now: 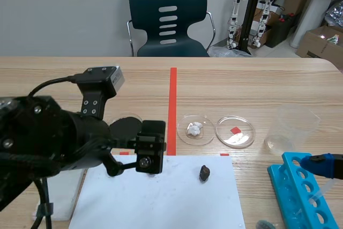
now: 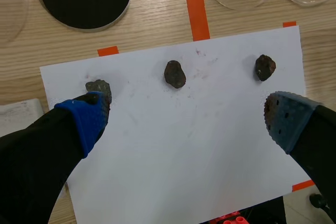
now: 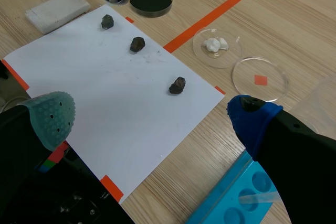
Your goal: Pick up the left mineral with the left hand
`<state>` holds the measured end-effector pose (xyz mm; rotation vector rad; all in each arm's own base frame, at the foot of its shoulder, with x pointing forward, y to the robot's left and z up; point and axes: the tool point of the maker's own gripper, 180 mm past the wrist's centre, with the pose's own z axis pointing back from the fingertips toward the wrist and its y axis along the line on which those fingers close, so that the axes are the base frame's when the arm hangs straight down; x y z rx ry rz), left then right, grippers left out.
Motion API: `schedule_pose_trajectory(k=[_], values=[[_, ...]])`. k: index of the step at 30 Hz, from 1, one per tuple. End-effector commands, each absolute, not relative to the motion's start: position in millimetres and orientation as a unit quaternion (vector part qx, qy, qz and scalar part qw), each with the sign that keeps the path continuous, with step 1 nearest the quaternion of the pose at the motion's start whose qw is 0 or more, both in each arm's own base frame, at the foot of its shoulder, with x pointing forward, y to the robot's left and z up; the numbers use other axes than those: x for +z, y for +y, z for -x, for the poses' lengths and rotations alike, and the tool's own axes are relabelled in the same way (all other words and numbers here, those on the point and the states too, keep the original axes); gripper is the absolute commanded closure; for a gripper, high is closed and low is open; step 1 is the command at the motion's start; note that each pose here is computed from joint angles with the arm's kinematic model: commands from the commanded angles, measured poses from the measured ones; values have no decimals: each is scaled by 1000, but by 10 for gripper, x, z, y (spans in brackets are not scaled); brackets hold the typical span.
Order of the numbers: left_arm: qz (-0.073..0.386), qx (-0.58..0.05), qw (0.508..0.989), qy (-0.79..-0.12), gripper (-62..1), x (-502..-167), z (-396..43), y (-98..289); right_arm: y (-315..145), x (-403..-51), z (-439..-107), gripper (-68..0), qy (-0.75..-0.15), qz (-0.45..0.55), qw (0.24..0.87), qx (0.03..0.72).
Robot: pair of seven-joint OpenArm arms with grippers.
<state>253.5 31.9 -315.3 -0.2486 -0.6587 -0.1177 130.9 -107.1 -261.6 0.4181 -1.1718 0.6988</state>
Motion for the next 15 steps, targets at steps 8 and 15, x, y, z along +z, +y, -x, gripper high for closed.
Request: schedule_pose_trajectory(k=[8,15], values=[[67,-44,966,-246,-619,-3454,-2651,465,-1059,-2552,-1342,-604,-549,-195,749,316],[47,-33,977,-204,-619,-3667,-2764,518,-1059,-2553,-1342,-604,-549,-195,749,316]])
